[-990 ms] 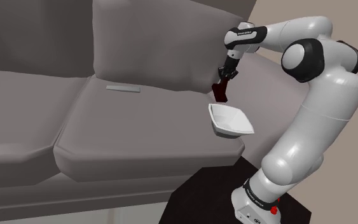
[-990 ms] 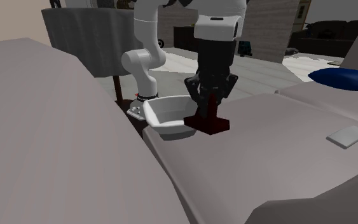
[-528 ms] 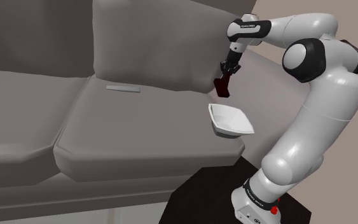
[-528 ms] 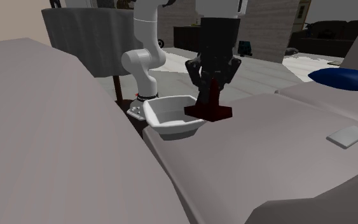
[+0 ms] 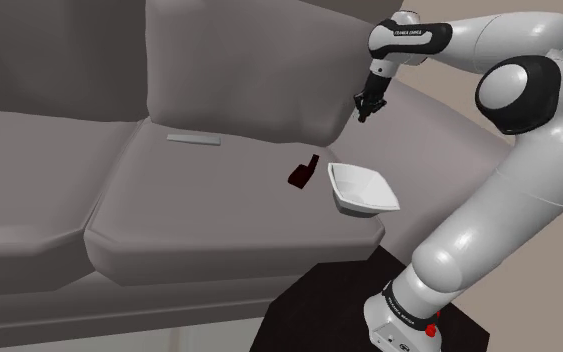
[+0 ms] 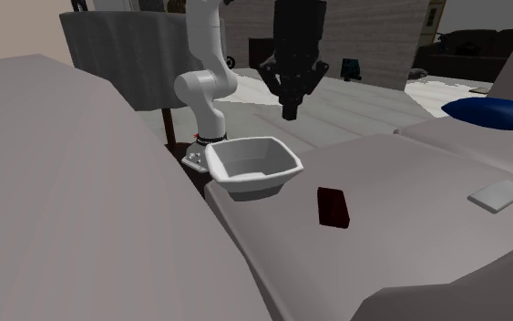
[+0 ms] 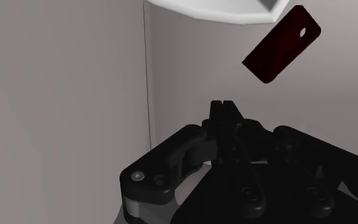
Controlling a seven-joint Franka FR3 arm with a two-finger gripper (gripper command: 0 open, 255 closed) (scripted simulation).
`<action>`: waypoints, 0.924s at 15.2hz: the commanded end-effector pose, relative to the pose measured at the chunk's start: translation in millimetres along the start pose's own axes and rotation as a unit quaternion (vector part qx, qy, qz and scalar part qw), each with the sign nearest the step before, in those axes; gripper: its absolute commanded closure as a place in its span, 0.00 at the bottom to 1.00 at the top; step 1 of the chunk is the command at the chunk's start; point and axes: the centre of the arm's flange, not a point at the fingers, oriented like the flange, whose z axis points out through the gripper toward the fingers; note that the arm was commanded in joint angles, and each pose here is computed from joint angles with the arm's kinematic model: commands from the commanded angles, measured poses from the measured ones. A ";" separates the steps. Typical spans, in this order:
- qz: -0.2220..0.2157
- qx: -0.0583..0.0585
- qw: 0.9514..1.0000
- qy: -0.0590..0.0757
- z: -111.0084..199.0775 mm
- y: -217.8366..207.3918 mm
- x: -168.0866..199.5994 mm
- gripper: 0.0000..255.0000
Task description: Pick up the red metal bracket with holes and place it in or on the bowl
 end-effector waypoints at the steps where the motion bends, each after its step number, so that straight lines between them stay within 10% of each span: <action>1: -0.001 0.000 1.000 0.000 -3.0 -4.1 -29.3 1.00; 2: 0.000 0.000 1.000 0.000 -3.5 -3.3 -11.0 1.00; 3: 0.000 0.000 1.000 0.000 -3.5 -3.3 -11.0 0.00; 14: 0.181 0.008 0.983 0.010 109.5 -89.8 -35.2 0.00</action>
